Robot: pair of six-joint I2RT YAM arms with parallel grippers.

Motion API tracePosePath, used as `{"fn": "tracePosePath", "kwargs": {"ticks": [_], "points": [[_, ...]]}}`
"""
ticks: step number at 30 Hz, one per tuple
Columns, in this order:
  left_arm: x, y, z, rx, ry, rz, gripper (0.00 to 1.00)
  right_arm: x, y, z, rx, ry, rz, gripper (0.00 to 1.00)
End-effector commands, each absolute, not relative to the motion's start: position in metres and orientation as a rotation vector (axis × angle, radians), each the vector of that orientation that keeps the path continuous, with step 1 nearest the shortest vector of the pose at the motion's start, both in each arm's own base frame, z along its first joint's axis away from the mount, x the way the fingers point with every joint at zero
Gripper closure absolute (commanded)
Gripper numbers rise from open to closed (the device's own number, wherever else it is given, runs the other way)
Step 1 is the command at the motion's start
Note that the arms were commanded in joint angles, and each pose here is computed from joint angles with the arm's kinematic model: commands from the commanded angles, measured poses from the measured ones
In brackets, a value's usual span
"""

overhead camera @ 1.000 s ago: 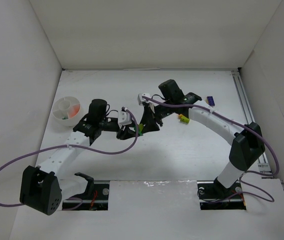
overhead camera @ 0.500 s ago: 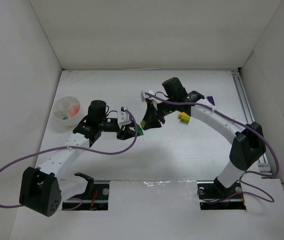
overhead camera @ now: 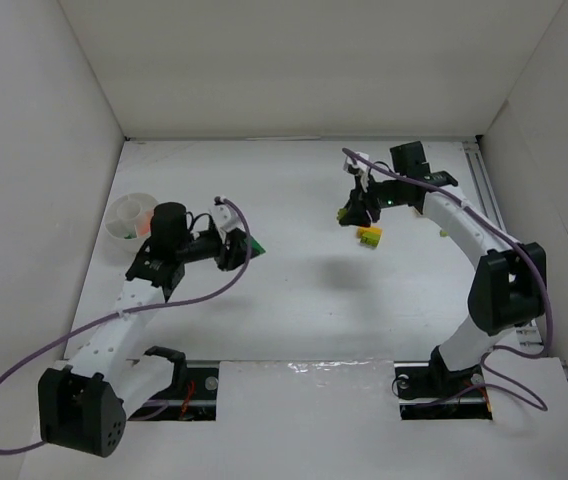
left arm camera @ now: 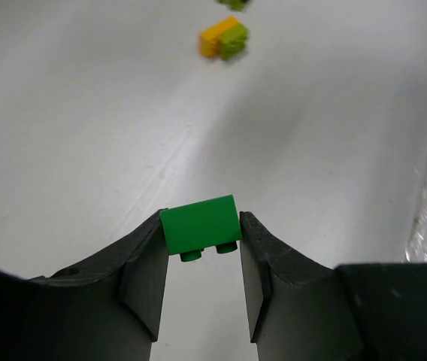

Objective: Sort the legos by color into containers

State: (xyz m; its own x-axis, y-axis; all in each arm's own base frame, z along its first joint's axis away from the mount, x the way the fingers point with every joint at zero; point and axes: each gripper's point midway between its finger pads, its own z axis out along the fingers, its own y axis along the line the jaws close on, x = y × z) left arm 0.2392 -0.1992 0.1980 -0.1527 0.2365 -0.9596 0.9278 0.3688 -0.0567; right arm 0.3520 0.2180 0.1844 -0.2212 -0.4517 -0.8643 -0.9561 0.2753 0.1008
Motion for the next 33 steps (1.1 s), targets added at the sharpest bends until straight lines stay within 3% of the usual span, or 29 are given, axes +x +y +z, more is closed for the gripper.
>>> {"fn": "tracePosePath", "kwargs": {"ticks": [1,9,15,19,22,24,27,33], "points": [[0.285,-0.170,0.252,0.729,1.664,-0.751,1.00,0.363,0.181,0.166,-1.209,1.916,0.737,0.93],[0.322,-0.101,0.250,0.381,1.814,-0.613,1.00,0.389,0.115,0.139,-1.047,2.124,0.553,0.88],[0.352,-0.072,0.269,0.389,1.861,-0.605,1.00,0.413,0.100,0.125,-1.046,2.214,0.521,0.82],[0.372,-0.046,0.269,0.483,1.889,-0.496,1.00,0.423,0.101,0.110,-1.064,2.265,0.536,0.54],[0.378,-0.020,0.273,0.532,1.904,-0.414,1.00,0.431,0.102,0.110,-1.075,2.287,0.514,0.47],[0.372,-0.009,0.259,0.566,1.963,-0.447,1.00,0.433,0.102,0.108,-1.076,2.302,0.524,0.33],[0.369,0.006,0.249,0.652,2.017,-0.432,1.00,0.435,0.104,0.105,-1.076,2.308,0.542,0.26],[0.361,0.035,0.238,0.670,2.092,-0.434,1.00,0.447,0.099,0.112,-1.021,2.305,0.547,0.25]]}}
